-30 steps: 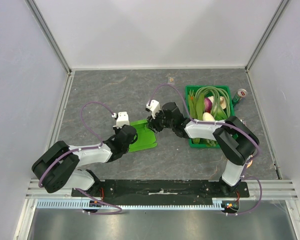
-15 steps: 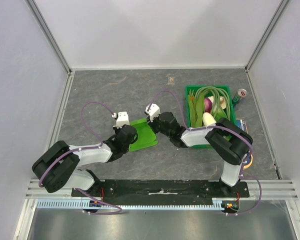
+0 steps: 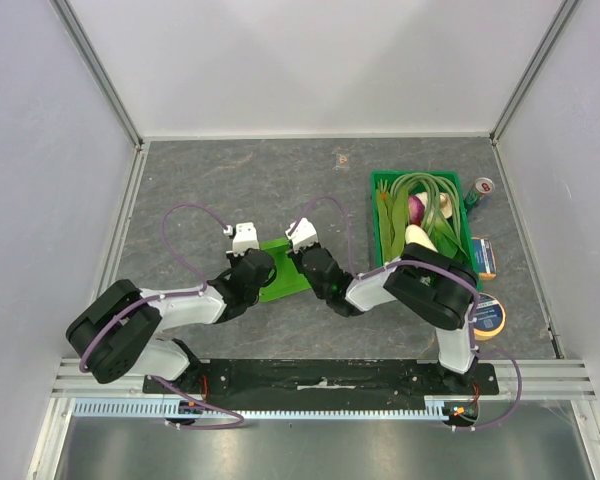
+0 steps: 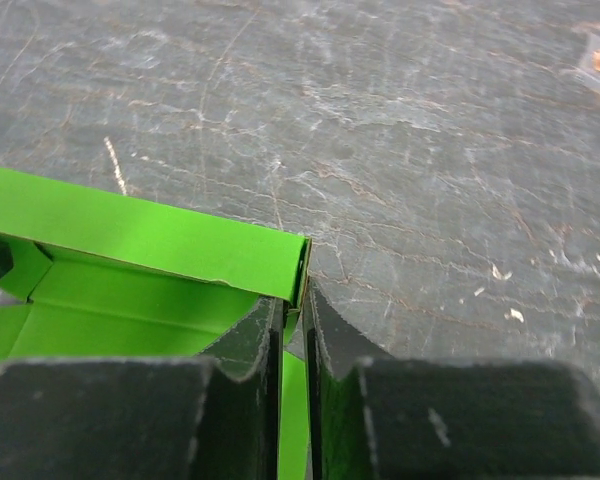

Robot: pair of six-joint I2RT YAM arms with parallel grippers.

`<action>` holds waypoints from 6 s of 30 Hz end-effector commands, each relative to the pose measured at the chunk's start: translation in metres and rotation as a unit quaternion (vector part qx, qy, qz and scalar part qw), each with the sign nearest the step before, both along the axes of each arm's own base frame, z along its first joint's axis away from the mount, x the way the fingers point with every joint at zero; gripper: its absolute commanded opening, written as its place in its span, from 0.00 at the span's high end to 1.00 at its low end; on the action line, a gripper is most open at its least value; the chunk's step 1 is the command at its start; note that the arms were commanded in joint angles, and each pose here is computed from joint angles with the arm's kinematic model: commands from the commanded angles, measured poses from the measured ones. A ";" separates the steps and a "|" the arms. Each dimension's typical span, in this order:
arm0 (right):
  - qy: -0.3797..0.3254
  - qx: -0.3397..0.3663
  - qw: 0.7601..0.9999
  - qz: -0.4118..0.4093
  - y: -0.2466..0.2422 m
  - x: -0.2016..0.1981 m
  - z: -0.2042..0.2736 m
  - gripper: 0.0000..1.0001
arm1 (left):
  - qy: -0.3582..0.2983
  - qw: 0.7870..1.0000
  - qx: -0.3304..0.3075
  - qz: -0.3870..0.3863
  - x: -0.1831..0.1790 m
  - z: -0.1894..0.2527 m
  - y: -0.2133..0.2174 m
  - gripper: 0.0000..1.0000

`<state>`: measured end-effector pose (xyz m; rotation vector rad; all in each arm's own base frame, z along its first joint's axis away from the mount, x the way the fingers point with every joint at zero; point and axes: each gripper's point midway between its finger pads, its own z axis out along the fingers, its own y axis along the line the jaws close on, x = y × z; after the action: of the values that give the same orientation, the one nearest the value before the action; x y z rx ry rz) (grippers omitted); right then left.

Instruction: Fold the paper box

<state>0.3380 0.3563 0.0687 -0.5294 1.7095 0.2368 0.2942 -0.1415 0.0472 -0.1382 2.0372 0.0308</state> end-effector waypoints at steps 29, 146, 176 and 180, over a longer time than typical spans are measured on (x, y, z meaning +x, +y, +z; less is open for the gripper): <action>0.109 0.023 0.988 0.108 -0.042 -0.051 -0.007 0.34 | 0.018 0.999 -0.025 0.030 0.000 -0.003 -0.003 0.98; 0.002 0.091 0.965 -0.246 -0.022 0.017 0.000 1.00 | 0.074 0.994 -0.078 -0.004 -0.005 -0.014 -0.036 0.98; 0.048 0.020 0.997 -0.056 -0.050 -0.032 0.010 0.44 | 0.106 0.991 -0.068 0.043 -0.013 -0.028 -0.023 0.98; 0.073 0.055 0.996 0.006 -0.064 -0.031 0.025 0.29 | 0.105 0.992 -0.062 0.039 -0.014 -0.027 -0.021 0.98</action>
<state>0.3088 0.2983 0.0840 -0.3662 1.8139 0.2096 0.3062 -0.1717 0.0474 -0.3435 2.1208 -0.0919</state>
